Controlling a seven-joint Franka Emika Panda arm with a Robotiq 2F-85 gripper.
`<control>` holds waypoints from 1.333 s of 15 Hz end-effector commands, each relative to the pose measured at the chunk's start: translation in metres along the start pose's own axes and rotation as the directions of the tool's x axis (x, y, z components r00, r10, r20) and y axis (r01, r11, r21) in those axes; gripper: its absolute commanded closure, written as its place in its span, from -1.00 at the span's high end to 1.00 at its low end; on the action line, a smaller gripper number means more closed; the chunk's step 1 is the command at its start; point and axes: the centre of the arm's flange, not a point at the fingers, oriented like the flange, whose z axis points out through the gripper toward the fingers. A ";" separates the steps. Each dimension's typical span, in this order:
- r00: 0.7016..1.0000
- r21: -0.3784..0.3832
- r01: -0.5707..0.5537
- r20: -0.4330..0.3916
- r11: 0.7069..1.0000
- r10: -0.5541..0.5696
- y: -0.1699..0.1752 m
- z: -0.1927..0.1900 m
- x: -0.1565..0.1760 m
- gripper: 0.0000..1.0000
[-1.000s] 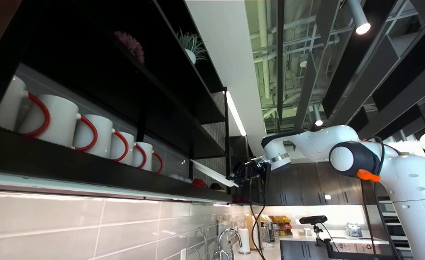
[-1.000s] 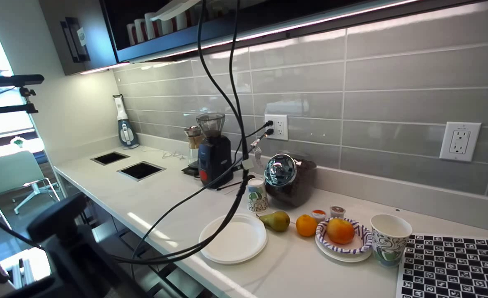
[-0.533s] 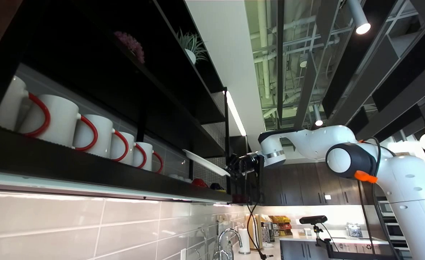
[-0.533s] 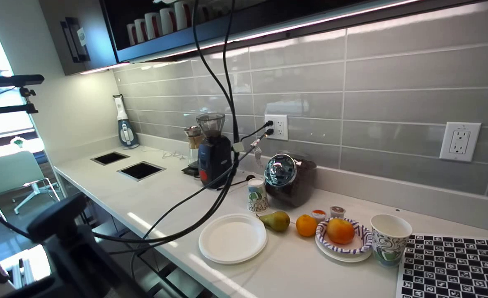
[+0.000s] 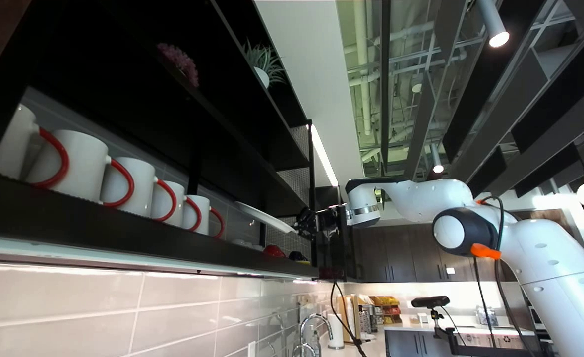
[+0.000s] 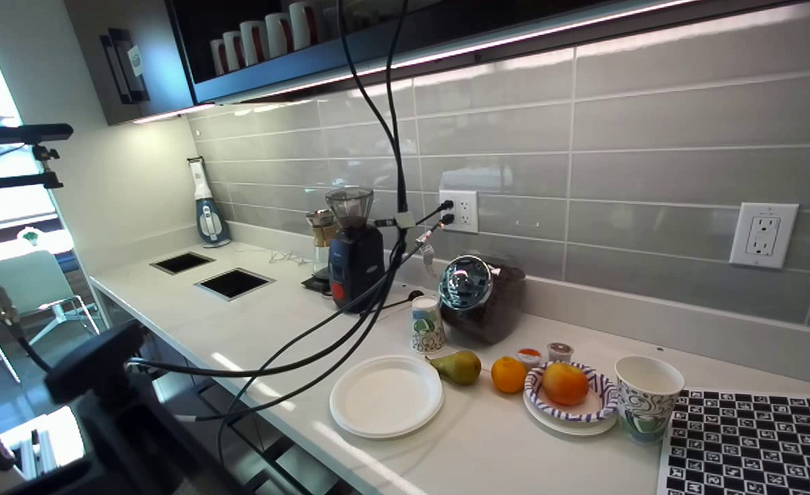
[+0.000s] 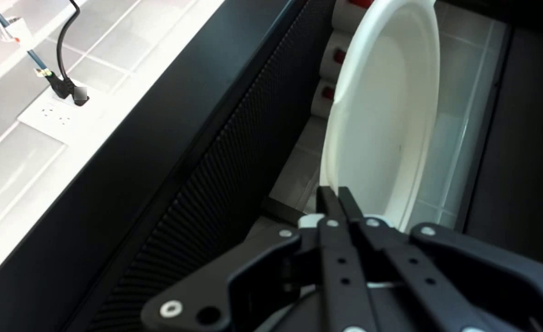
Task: Put the white plates on the counter then unstack them.
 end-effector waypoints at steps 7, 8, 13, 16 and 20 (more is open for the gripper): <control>0.993 -0.129 -0.115 -0.012 0.985 0.114 0.002 0.050 0.048 -0.99; 0.993 -0.145 -0.121 -0.009 0.982 0.121 0.005 0.054 0.049 -0.99; 0.989 -0.177 -0.146 0.006 0.973 0.150 0.009 0.077 0.056 -0.46; 0.989 -0.167 -0.142 0.021 0.976 0.148 0.005 0.082 0.053 -0.17; 0.991 -0.165 -0.123 0.031 0.979 0.130 -0.003 0.071 0.039 0.37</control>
